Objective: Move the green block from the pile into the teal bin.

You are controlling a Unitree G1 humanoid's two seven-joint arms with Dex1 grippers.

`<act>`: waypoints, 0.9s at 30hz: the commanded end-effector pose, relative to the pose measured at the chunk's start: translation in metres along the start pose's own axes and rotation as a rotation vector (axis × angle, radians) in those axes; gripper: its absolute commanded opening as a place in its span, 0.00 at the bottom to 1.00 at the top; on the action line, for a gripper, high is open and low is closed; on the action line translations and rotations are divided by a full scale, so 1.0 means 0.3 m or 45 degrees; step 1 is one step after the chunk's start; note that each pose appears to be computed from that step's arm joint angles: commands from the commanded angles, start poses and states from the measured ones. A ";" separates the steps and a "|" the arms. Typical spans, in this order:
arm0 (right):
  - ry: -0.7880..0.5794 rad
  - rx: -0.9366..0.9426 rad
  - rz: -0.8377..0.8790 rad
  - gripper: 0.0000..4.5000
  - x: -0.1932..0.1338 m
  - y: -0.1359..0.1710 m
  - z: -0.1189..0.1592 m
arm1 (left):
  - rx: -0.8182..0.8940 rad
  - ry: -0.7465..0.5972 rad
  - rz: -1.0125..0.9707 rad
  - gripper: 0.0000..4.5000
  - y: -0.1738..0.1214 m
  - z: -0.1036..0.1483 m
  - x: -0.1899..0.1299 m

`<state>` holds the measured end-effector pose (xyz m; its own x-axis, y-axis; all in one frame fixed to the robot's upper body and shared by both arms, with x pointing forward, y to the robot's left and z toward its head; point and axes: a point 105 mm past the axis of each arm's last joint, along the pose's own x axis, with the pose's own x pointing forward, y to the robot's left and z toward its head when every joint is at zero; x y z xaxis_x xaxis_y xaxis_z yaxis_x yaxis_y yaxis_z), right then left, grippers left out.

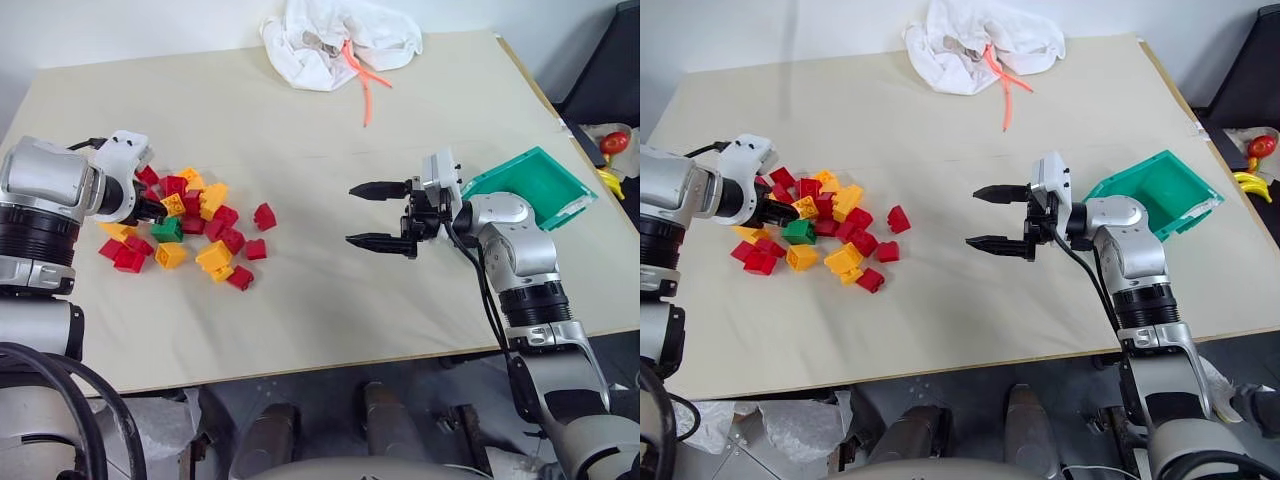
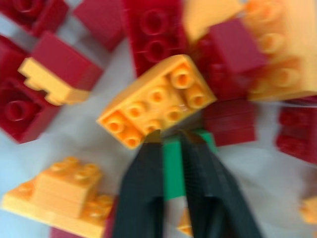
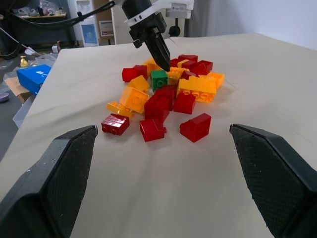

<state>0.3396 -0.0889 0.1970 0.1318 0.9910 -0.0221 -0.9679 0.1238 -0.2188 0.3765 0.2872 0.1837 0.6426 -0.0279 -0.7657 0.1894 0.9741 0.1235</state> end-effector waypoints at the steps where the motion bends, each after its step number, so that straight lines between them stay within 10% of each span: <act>1: -0.034 -0.094 -0.012 1.00 -0.009 -0.004 0.054 | -0.057 0.007 0.021 0.45 0.011 0.010 -0.039; 9: -0.030 -0.103 -0.012 1.00 -0.005 -0.004 0.052 | -0.175 0.109 -0.109 0.96 -0.054 -0.043 0.006; 16: -0.025 -0.107 -0.013 1.00 -0.004 -0.002 0.048 | -0.183 0.150 -0.110 0.96 -0.052 -0.078 0.045; 27: -0.020 -0.108 -0.055 1.00 -0.023 -0.010 0.049 | -0.070 -0.056 -0.123 0.49 -0.063 0.029 -0.008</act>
<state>0.3418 -0.0909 0.1970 0.1621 0.9865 -0.0250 -0.9585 0.1514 -0.2416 0.3719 0.2701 0.1649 0.5813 -0.1157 -0.8054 0.1692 0.9854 -0.0195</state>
